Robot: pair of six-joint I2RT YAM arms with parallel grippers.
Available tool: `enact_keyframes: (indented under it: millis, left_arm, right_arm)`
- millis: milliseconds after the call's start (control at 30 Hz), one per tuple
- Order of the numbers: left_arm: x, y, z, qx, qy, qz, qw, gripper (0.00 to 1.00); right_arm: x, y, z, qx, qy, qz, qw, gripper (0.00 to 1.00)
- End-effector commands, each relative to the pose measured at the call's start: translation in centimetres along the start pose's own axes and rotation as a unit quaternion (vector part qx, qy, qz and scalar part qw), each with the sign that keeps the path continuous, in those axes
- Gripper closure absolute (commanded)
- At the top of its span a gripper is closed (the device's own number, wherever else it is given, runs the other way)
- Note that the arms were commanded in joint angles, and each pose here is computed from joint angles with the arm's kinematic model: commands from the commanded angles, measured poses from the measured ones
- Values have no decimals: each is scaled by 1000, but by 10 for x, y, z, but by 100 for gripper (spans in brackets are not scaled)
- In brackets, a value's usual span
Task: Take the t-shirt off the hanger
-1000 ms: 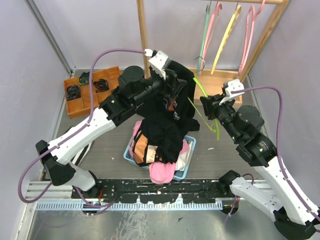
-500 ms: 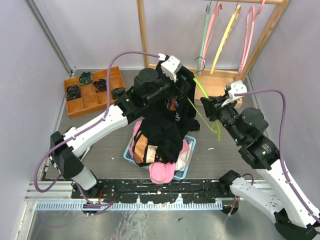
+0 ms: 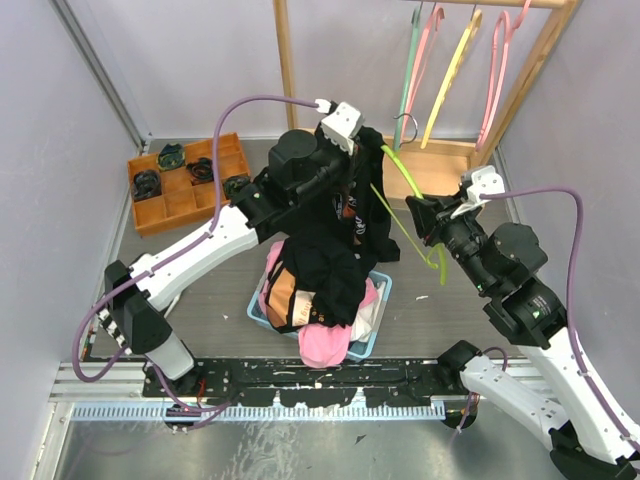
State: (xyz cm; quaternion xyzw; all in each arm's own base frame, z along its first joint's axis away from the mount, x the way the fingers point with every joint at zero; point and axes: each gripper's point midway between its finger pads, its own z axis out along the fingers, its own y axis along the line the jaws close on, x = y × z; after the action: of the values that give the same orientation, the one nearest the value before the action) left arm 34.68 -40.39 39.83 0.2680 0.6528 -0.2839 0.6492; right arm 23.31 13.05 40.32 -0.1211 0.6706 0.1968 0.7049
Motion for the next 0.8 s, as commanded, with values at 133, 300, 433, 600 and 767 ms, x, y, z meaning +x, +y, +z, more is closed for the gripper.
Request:
enact_keyframes:
  millis: [133, 300, 433, 600, 767]
  left_arm:
    - [-23, 2, -13, 1, -30, -4, 1000, 86]
    - [-22, -3, -24, 18, -31, -7, 999, 71]
    - [-22, -3, -28, 20, -31, -7, 999, 74]
    - [-24, 1, -27, 8, -32, -4, 999, 100]
    - [-25, 8, -23, -12, -28, -3, 1000, 100]
  right_arm:
    - [-52, -6, -10, 16, -84, 7, 996, 99]
    - [-50, -7, -8, 20, -82, 6, 996, 99]
    - [-49, -6, -7, 19, -81, 8, 996, 99]
    - [-51, -6, -8, 18, -84, 9, 996, 99]
    - [-50, -5, -10, 15, -83, 8, 996, 99]
